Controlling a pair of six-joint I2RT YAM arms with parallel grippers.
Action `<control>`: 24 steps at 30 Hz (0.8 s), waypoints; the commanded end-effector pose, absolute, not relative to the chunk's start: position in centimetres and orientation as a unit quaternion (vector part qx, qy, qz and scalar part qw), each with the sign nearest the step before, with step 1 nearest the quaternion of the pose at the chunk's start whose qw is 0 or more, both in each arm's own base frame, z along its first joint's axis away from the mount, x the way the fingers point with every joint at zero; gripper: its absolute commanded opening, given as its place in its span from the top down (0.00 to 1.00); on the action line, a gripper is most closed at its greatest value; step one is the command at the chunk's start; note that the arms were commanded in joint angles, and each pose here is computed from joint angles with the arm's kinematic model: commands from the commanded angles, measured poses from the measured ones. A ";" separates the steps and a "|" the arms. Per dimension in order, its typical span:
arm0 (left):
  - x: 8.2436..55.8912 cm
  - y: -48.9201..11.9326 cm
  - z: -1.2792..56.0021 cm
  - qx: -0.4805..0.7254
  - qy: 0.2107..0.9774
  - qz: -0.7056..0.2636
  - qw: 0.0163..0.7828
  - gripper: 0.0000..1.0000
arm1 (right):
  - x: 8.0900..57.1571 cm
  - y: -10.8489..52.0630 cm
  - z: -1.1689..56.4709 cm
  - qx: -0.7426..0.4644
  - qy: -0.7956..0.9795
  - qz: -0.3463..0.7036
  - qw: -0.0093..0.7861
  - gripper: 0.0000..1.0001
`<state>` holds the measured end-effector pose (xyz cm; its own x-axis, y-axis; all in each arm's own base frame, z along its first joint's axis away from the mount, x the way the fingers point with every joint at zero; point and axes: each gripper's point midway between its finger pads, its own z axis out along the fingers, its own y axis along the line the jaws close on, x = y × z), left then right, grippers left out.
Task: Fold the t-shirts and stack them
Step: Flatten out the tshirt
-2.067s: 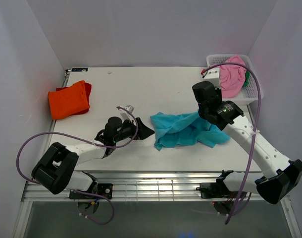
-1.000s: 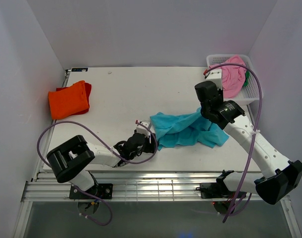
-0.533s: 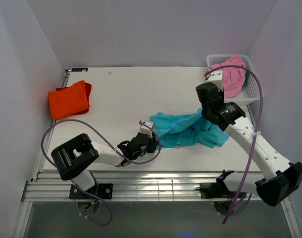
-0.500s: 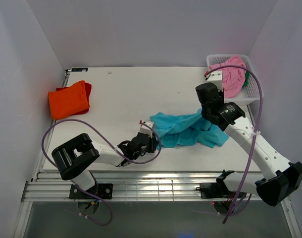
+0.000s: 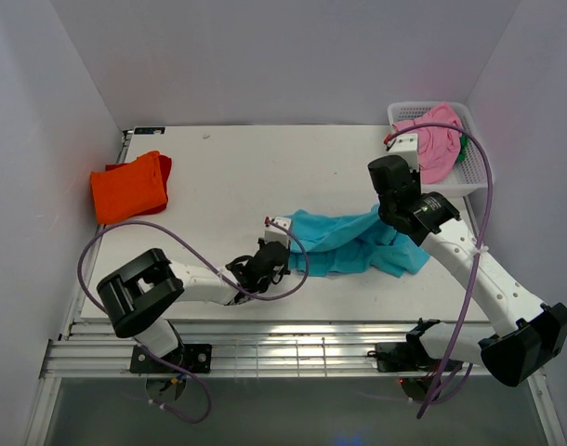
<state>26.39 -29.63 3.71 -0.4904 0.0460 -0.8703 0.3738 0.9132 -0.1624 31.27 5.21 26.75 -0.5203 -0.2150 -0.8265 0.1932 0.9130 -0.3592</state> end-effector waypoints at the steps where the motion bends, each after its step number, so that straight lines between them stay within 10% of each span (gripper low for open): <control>1: 29.9 -26.8 11.6 0.068 0.806 -0.077 0.582 1.00 | 32.2 5.2 28.0 0.014 0.832 -0.197 0.518 0.92; 12: 33.8 -21.6 38.1 0.009 0.664 -0.002 0.748 1.00 | 36.1 7.8 33.9 0.028 0.792 -0.145 0.592 0.92; 24: 34.9 -16.8 52.2 -0.007 0.580 0.058 0.812 1.00 | 38.3 5.8 46.6 0.080 0.696 -0.161 0.695 0.92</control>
<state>36.01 -18.33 48.67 0.2697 0.0335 -0.9623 -0.0738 0.9972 0.0141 38.82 7.49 40.24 -0.1869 -0.1408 -0.9722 0.2560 0.9485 -0.1865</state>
